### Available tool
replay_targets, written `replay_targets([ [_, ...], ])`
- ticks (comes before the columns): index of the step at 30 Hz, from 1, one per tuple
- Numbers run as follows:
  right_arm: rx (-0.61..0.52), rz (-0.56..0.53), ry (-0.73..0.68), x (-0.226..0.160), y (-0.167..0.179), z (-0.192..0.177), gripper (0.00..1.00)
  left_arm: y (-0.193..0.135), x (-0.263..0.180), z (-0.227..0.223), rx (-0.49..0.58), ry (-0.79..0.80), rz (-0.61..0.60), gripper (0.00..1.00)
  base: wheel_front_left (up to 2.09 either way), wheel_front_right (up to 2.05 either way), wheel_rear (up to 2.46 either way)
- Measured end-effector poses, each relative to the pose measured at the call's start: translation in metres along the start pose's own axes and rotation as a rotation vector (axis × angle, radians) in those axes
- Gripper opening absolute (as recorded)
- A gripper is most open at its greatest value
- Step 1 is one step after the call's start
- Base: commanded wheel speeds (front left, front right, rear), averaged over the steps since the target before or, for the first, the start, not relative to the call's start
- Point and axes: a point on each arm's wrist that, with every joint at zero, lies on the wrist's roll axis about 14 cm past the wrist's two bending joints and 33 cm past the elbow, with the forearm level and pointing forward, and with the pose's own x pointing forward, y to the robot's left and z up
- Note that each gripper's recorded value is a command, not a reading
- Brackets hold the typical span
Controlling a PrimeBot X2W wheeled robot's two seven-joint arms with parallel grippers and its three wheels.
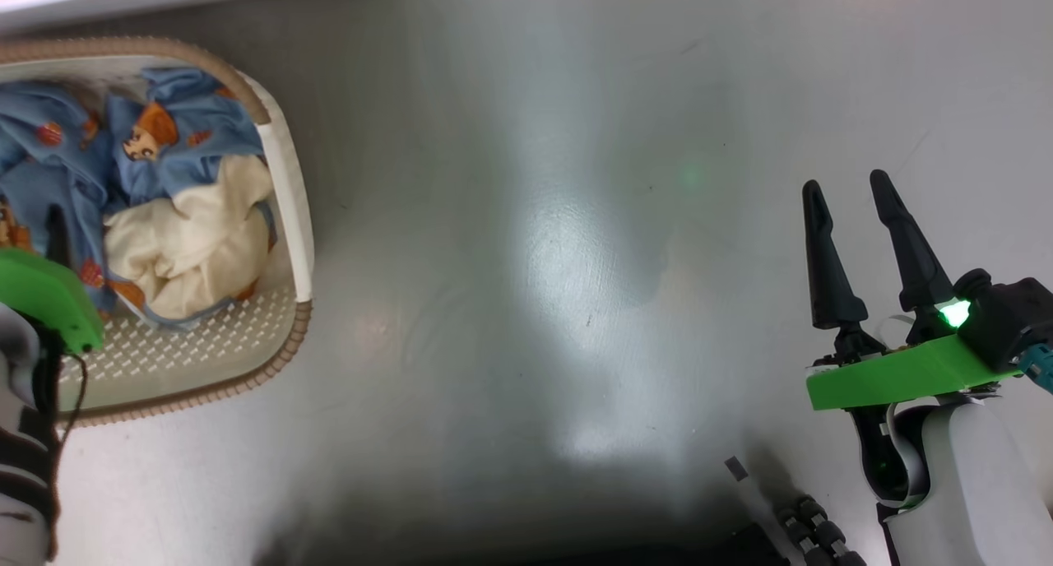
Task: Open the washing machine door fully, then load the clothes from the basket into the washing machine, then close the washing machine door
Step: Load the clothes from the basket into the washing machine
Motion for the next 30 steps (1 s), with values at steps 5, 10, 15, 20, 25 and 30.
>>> replay_targets([
  [5,-0.001,-0.008,0.018,0.000,-0.003,-0.008,1.00,0.002,0.010,-0.001,0.032,0.027,0.003,1.00,0.00,0.00,0.00],
  [10,-0.002,-0.015,0.032,0.001,-0.006,-0.016,1.00,0.001,0.020,-0.008,0.065,0.083,0.001,1.00,0.00,0.00,0.00],
  [15,-0.003,-0.023,0.049,0.002,-0.010,-0.024,1.00,-0.003,0.032,-0.010,0.080,0.119,-0.003,1.00,0.00,0.00,0.00],
  [20,0.002,-0.030,0.054,0.002,-0.013,-0.028,1.00,-0.003,0.041,-0.012,0.082,0.135,0.005,1.00,0.00,0.00,0.00],
  [25,0.003,-0.039,0.052,0.002,-0.016,-0.029,1.00,-0.006,0.045,-0.021,0.051,0.173,0.010,0.20,0.00,0.00,0.00],
  [30,0.003,-0.040,0.037,0.003,-0.017,-0.024,1.00,-0.011,0.045,-0.015,0.024,0.149,0.003,0.00,0.00,0.00,0.00],
])
